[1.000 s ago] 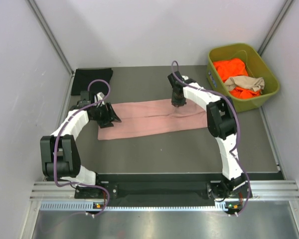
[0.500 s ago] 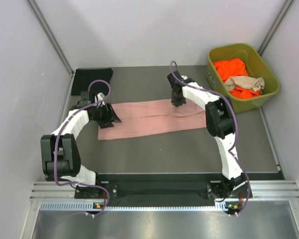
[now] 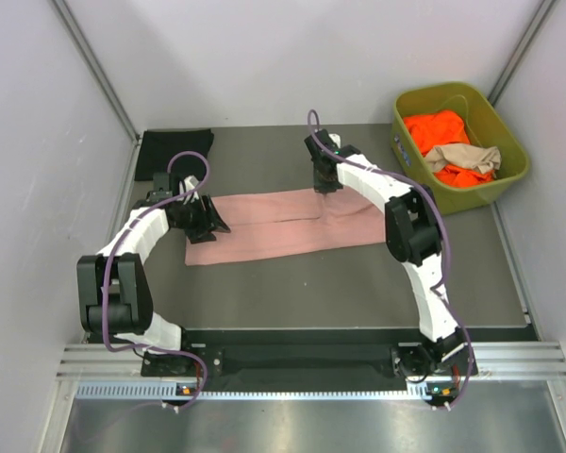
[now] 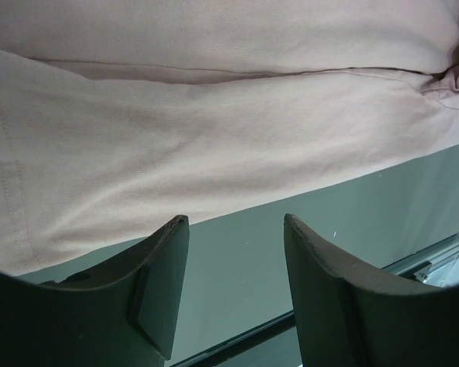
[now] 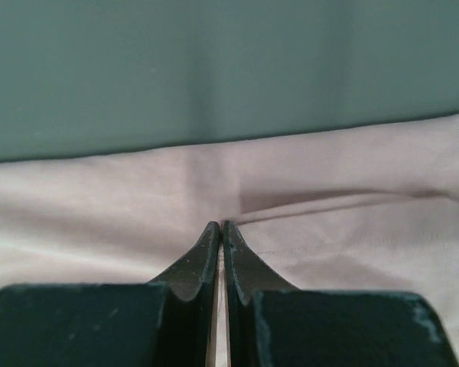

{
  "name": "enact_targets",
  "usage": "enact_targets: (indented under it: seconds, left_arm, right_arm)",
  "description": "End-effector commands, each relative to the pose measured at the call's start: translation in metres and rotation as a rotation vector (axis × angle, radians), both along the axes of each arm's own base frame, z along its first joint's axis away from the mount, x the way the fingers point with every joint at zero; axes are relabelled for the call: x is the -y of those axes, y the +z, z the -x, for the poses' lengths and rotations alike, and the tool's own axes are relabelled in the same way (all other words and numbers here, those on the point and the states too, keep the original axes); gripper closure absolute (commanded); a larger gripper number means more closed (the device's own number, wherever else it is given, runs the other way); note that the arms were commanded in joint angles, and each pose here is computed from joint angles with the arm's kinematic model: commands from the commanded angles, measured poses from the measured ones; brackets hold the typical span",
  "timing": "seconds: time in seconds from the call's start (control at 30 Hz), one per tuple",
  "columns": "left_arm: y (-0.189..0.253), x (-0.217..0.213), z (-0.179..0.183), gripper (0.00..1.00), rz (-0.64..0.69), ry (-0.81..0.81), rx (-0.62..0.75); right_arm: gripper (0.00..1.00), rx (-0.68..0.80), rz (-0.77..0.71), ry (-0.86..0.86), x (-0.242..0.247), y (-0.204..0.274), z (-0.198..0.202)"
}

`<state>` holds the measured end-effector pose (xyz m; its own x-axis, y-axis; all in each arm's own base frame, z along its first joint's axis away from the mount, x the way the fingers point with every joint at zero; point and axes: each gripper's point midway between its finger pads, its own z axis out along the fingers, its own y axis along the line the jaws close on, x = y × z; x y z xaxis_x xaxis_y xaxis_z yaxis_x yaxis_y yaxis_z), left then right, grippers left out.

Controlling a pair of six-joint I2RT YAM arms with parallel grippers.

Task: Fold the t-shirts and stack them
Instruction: Fold the tshirt

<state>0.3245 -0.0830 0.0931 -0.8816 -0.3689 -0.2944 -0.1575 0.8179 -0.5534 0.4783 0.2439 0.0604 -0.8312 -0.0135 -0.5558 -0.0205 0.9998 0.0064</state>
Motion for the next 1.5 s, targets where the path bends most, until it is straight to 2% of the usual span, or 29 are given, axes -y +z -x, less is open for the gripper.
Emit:
enact_targets:
  seconds: [0.0,0.63,0.73,0.8,0.9,1.0,1.1,1.27,1.3,1.47]
  left_arm:
    - [0.006,0.002,-0.008,0.43,0.009,-0.02,0.035]
    - [0.006,0.0,-0.005,0.43,-0.002,-0.001,0.028]
    - [0.005,0.0,-0.005,0.43,0.001,0.004,0.026]
    - [0.006,0.0,-0.006,0.43,0.003,0.006,0.029]
    - [0.006,0.0,-0.005,0.43,0.001,0.012,0.029]
    - [0.006,0.0,-0.005,0.43,0.003,0.015,0.031]
    - [0.006,0.0,-0.004,0.43,0.008,0.019,0.029]
    - [0.007,0.005,-0.006,0.43,0.024,0.011,0.038]
    - [0.007,0.005,-0.007,0.43,0.022,0.007,0.04]
    - [0.006,0.014,-0.008,0.43,0.034,-0.008,0.037]
  right_arm:
    - [1.0,0.111,-0.072,0.069,-0.028,0.046,-0.012]
    - [0.99,0.054,-0.207,0.161,-0.063,0.023,-0.011]
    - [0.95,0.036,-0.256,0.169,-0.069,0.021,-0.008]
    - [0.86,0.021,-0.269,0.153,-0.067,0.018,-0.008]
    - [0.81,0.01,-0.265,0.146,-0.06,0.018,-0.005]
    - [0.73,0.001,-0.25,0.14,-0.047,0.019,-0.002]
    - [0.67,0.05,-0.215,0.131,-0.029,0.045,0.001]
    - [0.63,0.014,-0.157,-0.005,0.038,0.043,0.011]
    - [0.63,0.044,-0.153,-0.008,0.047,0.055,0.011]
    - [0.61,0.08,-0.109,-0.082,0.102,0.053,0.011]
